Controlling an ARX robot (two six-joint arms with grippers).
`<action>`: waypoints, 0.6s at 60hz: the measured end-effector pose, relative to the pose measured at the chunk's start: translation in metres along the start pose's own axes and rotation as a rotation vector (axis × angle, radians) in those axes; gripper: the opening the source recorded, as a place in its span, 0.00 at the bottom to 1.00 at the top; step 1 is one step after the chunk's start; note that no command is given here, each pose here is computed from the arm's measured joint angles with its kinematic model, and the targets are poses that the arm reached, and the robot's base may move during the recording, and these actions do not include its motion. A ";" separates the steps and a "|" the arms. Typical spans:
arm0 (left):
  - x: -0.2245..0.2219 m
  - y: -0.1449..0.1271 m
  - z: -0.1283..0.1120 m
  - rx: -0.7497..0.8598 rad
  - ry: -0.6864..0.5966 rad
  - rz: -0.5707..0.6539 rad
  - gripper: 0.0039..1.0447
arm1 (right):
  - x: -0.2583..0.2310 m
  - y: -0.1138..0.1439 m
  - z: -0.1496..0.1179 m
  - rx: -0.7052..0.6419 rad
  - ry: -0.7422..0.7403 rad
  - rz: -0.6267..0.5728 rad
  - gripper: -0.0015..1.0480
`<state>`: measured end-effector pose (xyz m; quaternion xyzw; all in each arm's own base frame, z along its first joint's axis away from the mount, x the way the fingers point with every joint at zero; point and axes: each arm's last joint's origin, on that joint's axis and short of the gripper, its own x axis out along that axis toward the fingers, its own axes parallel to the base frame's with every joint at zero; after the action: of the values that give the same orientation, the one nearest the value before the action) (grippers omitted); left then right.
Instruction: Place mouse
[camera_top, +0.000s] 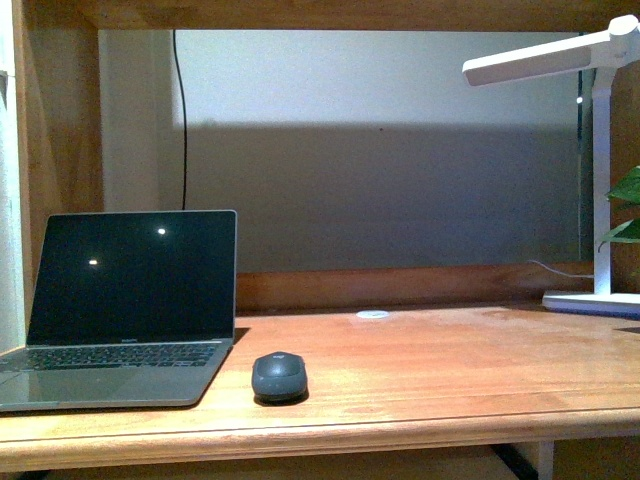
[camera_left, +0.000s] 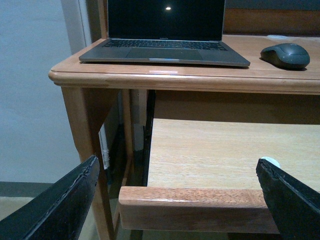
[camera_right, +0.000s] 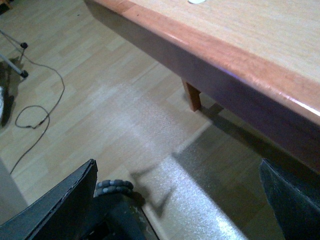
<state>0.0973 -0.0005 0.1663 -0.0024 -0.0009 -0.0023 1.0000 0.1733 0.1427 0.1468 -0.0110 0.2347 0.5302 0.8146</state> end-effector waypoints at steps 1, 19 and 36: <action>0.000 0.000 0.000 0.000 0.000 0.000 0.93 | 0.001 0.000 0.001 0.002 -0.002 -0.002 0.93; 0.000 0.000 0.000 0.000 0.000 0.000 0.93 | 0.033 -0.005 0.011 0.020 -0.007 -0.005 0.93; 0.000 0.000 0.000 0.000 0.000 0.000 0.93 | 0.042 -0.007 0.015 0.033 -0.014 -0.016 0.93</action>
<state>0.0973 -0.0005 0.1663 -0.0024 -0.0009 -0.0025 1.0000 0.1988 0.1801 0.1422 0.0042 0.2375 0.5198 0.8206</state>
